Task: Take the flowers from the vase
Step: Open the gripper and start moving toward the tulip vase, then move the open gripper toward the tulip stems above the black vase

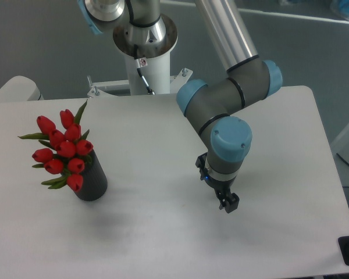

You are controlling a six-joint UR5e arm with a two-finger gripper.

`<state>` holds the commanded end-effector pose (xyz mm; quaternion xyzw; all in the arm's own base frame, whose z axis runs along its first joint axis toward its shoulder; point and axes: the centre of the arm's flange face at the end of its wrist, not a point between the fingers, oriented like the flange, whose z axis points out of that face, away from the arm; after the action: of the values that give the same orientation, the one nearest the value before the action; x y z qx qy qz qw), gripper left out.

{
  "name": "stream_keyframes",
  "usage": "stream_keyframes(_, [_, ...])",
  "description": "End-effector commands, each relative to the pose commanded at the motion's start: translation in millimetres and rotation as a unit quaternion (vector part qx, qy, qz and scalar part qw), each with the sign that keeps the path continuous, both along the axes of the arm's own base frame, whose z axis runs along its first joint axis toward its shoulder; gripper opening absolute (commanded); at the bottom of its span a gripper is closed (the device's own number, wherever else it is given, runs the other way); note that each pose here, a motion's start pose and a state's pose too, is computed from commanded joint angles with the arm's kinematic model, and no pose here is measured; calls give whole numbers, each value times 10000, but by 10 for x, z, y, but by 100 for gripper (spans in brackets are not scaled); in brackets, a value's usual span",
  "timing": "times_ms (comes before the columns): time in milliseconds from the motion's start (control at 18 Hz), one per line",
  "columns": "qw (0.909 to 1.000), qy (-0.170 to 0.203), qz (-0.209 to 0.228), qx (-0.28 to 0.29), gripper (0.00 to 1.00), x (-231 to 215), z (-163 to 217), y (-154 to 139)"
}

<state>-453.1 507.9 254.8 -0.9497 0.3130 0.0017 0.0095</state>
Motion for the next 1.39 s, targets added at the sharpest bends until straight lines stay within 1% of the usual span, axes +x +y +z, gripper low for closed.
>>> stream_keyframes(556, [9999, -83, 38, 44, 100, 49, -1, 23])
stream_keyframes(722, [9999, -127, -23, 86, 100, 170, 36, 60])
stream_keyframes(833, [9989, -309, -19, 360, 100, 268, 134, 54])
stream_keyframes(944, [9962, -570, -12, 662, 100, 437, 202, 10])
stream_keyframes(1111, [9897, -929, 35, 1088, 100, 675, 282, -108])
stream_keyframes(1222, [9859, -1053, 69, 1299, 100, 769, 367, -178])
stream_keyframes(1389, [9791, -1349, 96, 1519, 100, 959, 352, -249])
